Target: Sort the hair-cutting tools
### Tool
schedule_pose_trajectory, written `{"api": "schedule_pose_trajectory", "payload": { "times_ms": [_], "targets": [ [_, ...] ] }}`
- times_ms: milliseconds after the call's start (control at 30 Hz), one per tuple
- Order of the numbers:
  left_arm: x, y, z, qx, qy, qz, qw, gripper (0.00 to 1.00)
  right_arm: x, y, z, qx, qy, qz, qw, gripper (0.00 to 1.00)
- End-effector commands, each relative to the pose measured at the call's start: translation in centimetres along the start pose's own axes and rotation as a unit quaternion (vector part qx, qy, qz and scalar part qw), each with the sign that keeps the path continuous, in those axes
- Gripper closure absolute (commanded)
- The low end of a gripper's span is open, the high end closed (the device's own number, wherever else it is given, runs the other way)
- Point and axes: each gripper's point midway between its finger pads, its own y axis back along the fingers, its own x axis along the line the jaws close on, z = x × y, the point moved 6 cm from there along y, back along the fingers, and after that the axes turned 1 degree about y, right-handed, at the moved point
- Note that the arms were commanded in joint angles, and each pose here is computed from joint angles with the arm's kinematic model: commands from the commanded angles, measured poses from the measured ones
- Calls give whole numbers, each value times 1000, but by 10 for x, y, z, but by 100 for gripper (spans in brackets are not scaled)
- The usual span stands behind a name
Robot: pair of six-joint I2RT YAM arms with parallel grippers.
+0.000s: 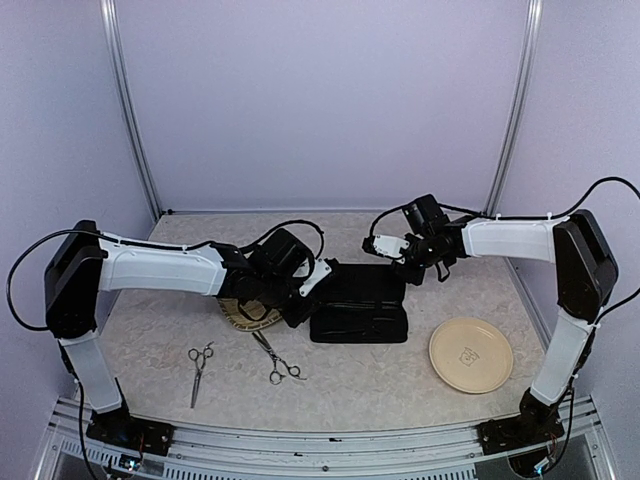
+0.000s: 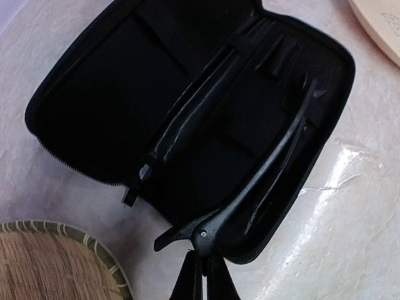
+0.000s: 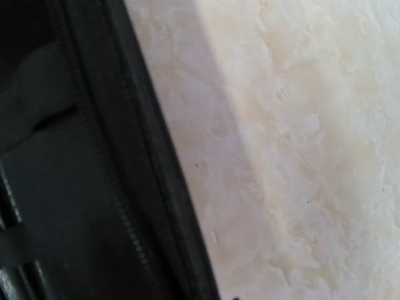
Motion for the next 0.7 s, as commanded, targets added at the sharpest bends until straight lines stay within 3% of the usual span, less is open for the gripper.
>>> {"api": "schedule_pose_trajectory", "payload": {
  "times_ms": [0,667],
  "targets": [
    [13,7,-12,55,9,43,998,100,17,-8,-5,7,4,24,1000,81],
    [32,10,-33,132,18,82,988,100,16,-4,-2,-5,9,22,1000,87]
  ]
}}
